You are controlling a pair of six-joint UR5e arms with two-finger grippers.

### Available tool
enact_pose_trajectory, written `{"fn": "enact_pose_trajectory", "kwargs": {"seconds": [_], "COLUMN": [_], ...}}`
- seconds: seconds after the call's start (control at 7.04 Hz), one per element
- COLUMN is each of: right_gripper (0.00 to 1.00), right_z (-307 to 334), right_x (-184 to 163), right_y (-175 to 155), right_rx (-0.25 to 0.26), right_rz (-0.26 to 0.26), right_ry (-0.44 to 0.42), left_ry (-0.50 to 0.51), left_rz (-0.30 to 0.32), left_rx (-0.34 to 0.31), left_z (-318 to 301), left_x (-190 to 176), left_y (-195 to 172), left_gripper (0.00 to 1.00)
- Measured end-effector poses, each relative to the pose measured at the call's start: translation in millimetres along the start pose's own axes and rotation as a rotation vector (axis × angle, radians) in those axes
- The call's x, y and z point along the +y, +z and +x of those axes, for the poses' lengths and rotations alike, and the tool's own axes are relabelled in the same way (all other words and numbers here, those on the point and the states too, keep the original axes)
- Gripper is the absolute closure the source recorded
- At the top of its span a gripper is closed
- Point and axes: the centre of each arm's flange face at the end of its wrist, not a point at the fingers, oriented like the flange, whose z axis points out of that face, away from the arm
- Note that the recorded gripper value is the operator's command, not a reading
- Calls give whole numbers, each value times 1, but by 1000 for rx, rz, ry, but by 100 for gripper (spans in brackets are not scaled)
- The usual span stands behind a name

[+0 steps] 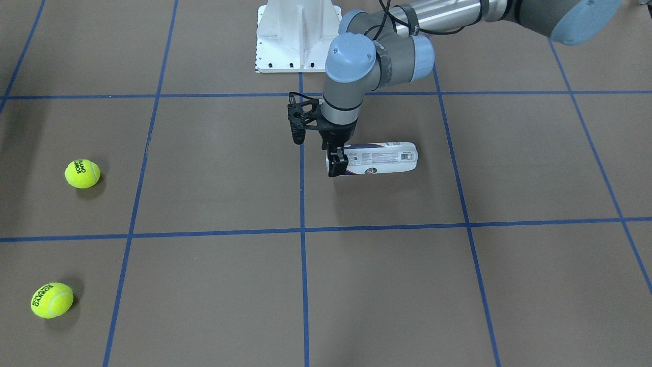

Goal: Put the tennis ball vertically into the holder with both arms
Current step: 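Lift the tube with the left gripper and rotate it upright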

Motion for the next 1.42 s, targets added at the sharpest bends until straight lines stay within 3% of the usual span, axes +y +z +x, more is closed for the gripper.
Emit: {"fn": "enact_pose_trajectory", "kwargs": {"seconds": [0.28,0.57,0.71,0.99,1.42], "right_gripper": [1,1,1,1,1], "right_z": [-2,-4,-5,-6,-7], "right_x": [-1,-3,-4,-6,-7], "right_y": [-2,-4,-4,-6,-7], "right_rx": [0,0,0,0,0], "right_rz": [4,8,10,13,15], "right_ry": [-4,-10,-11,-13,-15], "left_ry": [-175,-384,-465,-538,-535], "left_rz": [238,564,717,965,1190], "left_rx": [-140,-216,-222,-219,-204], "left_z": [-4,-9,-13,-24,-33], "left_x": [-22,-31,-32,-19,53], "left_y": [-67,-99,-100,-77,-26], "left_gripper": [66,66,66,66,68]}}
